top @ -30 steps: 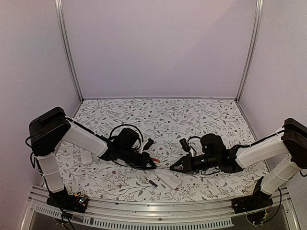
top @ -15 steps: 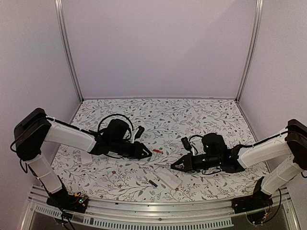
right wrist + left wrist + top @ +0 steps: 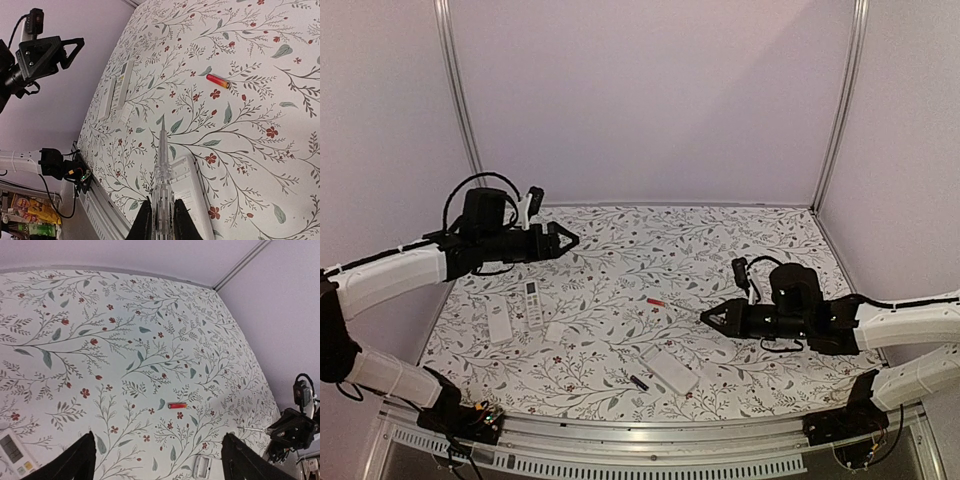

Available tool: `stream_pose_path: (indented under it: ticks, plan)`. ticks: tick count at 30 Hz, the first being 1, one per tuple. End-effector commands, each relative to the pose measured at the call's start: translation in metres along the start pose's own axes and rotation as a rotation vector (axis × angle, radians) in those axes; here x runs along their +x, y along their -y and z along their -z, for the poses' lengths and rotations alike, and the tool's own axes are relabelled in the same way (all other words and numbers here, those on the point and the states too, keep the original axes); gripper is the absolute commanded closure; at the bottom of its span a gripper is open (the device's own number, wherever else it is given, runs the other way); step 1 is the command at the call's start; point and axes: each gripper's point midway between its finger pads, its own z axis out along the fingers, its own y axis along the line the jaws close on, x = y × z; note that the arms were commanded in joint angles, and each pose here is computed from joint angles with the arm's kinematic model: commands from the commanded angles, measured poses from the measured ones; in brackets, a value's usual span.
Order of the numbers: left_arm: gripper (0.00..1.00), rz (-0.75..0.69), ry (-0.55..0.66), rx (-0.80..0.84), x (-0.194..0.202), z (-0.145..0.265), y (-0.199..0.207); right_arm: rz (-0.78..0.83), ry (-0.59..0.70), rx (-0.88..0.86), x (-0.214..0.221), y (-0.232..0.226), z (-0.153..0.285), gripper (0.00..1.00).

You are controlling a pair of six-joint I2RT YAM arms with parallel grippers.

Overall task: Unload the batteries from the remote control
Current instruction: Place the screwdriver at the center of the board.

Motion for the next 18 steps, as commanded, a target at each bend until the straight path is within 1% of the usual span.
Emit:
stream_pose_path:
  ticks: [1, 3, 8, 13, 16, 18]
  plan:
    - [0.14, 0.024, -0.007, -0.146, -0.008, 0.029, -0.051, 0.017, 0.066, 0.135, -0.010, 0.031, 0.008, 1.00]
    - [0.13, 0.061, 0.008, -0.166, -0.010, 0.040, -0.067, 0.017, 0.104, 0.181, -0.016, 0.044, 0.010, 1.00]
    - [0.13, 0.130, 0.039, -0.194, -0.016, 0.064, -0.100, 0.009, 0.100, 0.231, -0.012, 0.062, 0.003, 1.00]
    - [0.13, 0.099, 0.075, -0.311, -0.032, 0.087, -0.127, -0.007, 0.069, 0.273, -0.002, 0.077, -0.010, 0.99]
    - [0.14, 0.082, 0.095, -0.389, -0.031, 0.094, -0.140, -0.023, 0.043, 0.298, 0.007, 0.087, -0.016, 0.97]
    - [0.14, 0.086, 0.103, -0.394, -0.029, 0.094, -0.142, -0.040, 0.022, 0.308, 0.013, 0.092, -0.020, 0.96]
